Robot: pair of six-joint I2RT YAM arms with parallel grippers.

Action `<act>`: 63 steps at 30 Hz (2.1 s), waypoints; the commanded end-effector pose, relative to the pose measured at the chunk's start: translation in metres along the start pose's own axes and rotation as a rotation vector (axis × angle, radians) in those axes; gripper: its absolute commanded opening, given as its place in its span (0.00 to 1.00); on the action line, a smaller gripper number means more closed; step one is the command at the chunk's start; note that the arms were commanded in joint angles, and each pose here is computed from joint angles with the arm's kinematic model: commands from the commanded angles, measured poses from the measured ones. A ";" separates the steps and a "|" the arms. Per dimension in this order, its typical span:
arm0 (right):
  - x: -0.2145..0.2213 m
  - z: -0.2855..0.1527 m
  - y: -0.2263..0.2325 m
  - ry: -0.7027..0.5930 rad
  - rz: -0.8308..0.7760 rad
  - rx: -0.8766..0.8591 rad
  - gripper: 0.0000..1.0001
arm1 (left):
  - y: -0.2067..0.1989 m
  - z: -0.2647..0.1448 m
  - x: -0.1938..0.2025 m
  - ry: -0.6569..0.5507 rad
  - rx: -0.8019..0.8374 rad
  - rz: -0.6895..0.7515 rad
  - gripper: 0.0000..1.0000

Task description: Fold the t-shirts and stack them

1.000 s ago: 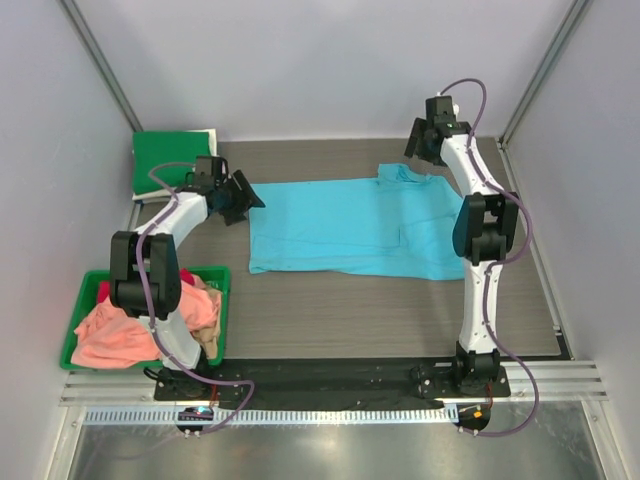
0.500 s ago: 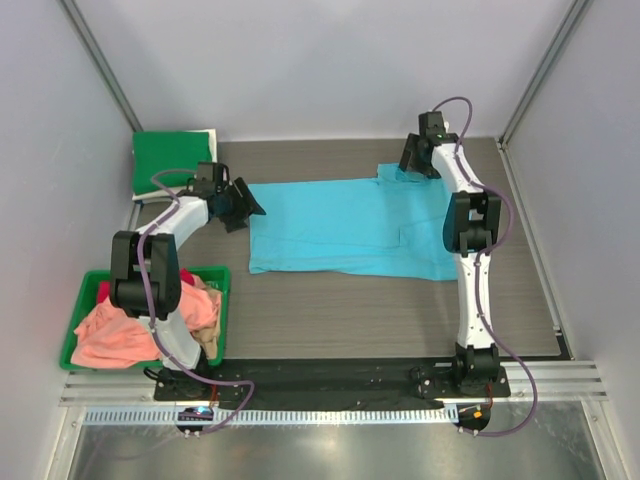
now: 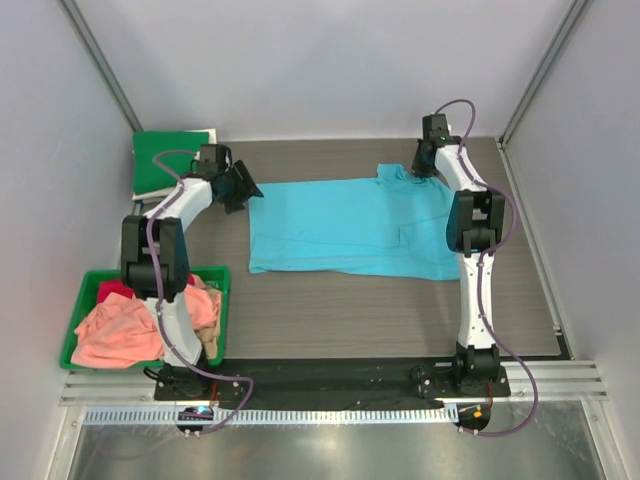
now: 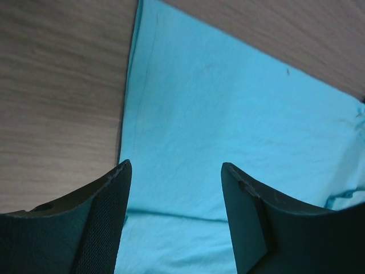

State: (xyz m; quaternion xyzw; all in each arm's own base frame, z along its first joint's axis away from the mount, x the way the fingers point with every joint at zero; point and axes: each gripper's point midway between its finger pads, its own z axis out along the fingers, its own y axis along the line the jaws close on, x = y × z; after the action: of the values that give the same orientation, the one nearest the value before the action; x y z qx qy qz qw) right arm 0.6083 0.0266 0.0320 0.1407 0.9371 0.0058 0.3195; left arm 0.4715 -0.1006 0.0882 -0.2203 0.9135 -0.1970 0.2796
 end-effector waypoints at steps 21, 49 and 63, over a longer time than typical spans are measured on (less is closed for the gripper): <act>-0.087 -0.094 0.043 -0.250 0.031 -0.196 0.01 | 0.012 0.088 -0.067 -0.041 -0.122 0.025 0.55; -0.063 -0.109 0.004 -0.234 0.080 -0.158 0.01 | -0.036 0.005 -0.088 -0.193 0.062 0.076 0.00; -0.011 -0.143 -0.045 -0.243 0.147 -0.065 0.01 | -0.017 -0.018 -0.056 -0.183 0.059 0.069 0.00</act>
State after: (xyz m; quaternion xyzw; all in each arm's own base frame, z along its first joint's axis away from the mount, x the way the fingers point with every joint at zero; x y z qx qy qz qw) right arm 0.5210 0.0124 0.1138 0.1724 0.9066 0.0574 0.3808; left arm 0.5014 -0.0876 0.0906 -0.2109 0.9066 -0.1836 0.3160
